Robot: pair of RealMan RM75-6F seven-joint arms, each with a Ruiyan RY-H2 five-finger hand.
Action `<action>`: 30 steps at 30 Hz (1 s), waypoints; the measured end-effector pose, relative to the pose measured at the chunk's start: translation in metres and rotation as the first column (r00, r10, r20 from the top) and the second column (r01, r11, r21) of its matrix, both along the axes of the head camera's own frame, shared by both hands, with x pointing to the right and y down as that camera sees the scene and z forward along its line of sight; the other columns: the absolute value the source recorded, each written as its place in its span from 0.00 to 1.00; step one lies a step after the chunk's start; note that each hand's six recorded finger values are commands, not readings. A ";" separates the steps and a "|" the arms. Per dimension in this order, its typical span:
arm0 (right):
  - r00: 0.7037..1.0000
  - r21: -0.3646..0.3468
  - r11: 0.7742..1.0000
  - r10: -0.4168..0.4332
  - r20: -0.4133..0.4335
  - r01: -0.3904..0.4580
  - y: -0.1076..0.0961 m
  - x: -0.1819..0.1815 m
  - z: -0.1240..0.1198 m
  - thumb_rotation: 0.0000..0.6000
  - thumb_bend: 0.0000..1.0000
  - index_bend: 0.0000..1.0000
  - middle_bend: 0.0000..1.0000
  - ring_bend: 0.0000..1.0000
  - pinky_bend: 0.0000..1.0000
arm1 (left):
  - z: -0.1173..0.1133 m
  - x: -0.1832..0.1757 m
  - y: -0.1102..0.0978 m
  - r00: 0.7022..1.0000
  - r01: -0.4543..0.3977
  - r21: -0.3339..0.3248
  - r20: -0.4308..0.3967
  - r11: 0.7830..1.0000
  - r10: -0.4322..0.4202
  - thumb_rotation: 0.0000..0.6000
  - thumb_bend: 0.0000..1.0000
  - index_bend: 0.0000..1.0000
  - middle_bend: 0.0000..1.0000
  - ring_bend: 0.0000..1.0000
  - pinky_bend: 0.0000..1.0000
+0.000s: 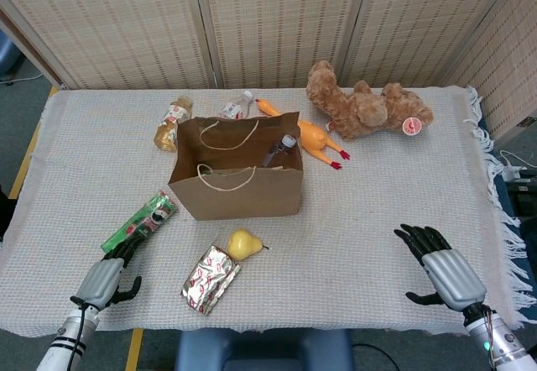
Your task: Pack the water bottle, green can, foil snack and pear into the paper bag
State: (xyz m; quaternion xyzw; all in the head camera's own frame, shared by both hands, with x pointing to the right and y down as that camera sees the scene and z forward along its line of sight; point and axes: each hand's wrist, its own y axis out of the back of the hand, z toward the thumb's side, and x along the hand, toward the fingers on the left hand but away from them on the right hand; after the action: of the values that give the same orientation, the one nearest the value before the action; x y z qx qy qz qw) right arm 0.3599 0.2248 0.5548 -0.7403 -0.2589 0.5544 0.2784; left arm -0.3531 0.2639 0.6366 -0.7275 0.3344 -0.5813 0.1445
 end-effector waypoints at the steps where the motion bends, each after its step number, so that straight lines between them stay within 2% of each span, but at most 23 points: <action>1: 1.000 0.000 1.000 -0.001 0.000 0.001 0.000 0.000 0.000 1.00 0.02 0.00 0.00 0.00 0.00 | -0.002 0.001 -0.001 1.000 0.007 0.017 0.005 1.000 -0.007 1.00 0.39 0.00 0.00 0.00 0.04; 6: 1.000 0.000 1.000 -0.003 0.000 0.003 0.001 0.000 0.000 1.00 0.02 0.00 0.00 0.00 0.00 | -0.008 0.010 -0.005 0.999 0.027 0.117 0.027 0.993 -0.031 1.00 0.39 0.00 0.00 0.00 0.00; 8: 1.000 0.000 1.000 -0.005 0.001 0.005 0.001 -0.001 0.000 1.00 0.02 0.00 0.00 0.00 0.00 | -0.006 0.013 -0.006 0.999 0.019 0.127 0.044 0.992 -0.025 1.00 0.38 0.00 0.00 0.00 0.00; 14: 1.000 -0.004 1.000 -0.007 0.002 0.007 0.000 -0.002 0.001 1.00 0.02 0.00 0.00 0.00 0.00 | 0.012 0.021 -0.002 0.993 0.019 0.060 0.118 0.998 -0.026 1.00 0.35 0.00 0.00 0.00 0.00; 20: 1.000 -0.008 1.000 -0.004 0.004 0.004 -0.001 -0.001 0.002 1.00 0.02 0.00 0.00 0.00 0.00 | 0.031 0.049 -0.003 0.986 0.010 -0.006 0.169 1.000 -0.009 1.00 0.35 0.00 0.00 0.00 0.00; 24: 1.000 -0.013 1.000 -0.003 0.006 0.003 -0.002 -0.001 0.003 1.00 0.02 0.00 0.00 0.00 0.00 | 0.037 0.066 -0.020 0.983 0.021 0.019 0.179 1.000 -0.024 1.00 0.35 0.00 0.00 0.00 0.00; 30: 1.000 -0.016 1.000 0.002 0.008 -0.002 -0.003 0.001 0.003 1.00 0.02 0.00 0.00 0.00 0.00 | 0.036 0.068 -0.037 0.978 0.045 0.076 0.201 0.996 -0.059 1.00 0.35 0.00 0.00 0.00 0.00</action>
State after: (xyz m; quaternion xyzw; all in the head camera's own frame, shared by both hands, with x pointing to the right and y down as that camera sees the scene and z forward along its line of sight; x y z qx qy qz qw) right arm 0.3611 0.2220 0.5578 -0.7445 -0.2565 0.5536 0.2708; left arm -0.2854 0.2264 0.6729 -0.6499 0.3573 -0.6438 0.1884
